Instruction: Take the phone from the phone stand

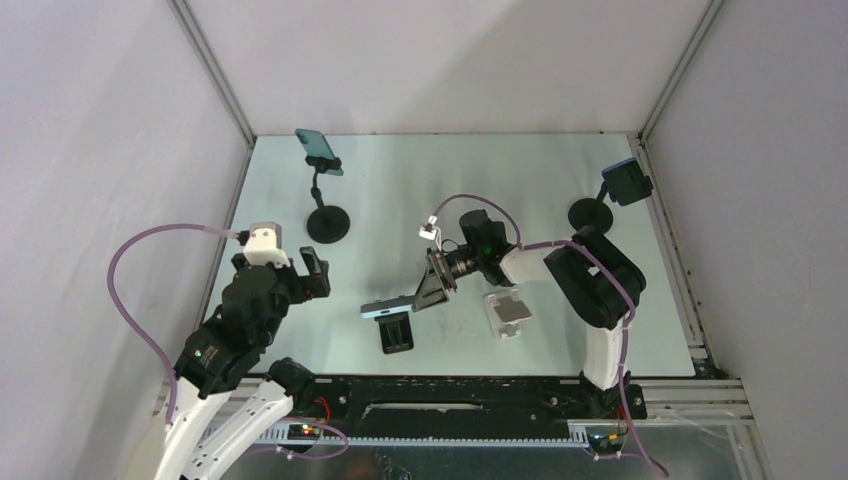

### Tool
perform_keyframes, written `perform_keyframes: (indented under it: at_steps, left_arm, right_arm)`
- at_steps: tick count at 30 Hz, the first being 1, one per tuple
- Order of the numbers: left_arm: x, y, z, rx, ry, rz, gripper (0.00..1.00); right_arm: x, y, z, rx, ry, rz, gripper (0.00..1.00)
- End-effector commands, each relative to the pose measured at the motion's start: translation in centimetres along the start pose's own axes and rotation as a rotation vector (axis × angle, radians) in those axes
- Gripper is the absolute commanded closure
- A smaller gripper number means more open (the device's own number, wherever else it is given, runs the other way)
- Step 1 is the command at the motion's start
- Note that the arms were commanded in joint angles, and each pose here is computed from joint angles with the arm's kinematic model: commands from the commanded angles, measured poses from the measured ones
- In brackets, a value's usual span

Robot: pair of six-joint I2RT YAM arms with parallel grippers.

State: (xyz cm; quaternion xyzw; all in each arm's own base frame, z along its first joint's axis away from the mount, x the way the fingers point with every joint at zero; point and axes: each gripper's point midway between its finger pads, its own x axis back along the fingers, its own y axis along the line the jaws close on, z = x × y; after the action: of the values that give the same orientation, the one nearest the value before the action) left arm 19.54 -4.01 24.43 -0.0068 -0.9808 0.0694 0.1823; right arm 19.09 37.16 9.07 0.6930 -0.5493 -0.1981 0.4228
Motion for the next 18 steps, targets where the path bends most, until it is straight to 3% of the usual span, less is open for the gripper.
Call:
perform_keyframes:
  at_steps: [1, 14, 18]
  left_arm:
    - [-0.14, 0.13, -0.45, -0.011, -0.011, -0.010, 0.02]
    - [-0.13, 0.14, -0.45, -0.011, -0.012, -0.010, 0.02]
    - [-0.04, 0.12, -0.49, -0.009, -0.016, -0.006, 0.02]
  right_arm:
    - [-0.39, 0.38, -0.98, 0.048, -0.001, -0.027, 0.09]
    - [-0.64, 0.63, -1.17, 0.050, -0.001, -0.049, 0.21]
    - [-0.63, 0.73, -1.23, 0.051, -0.002, -0.054, 0.33]
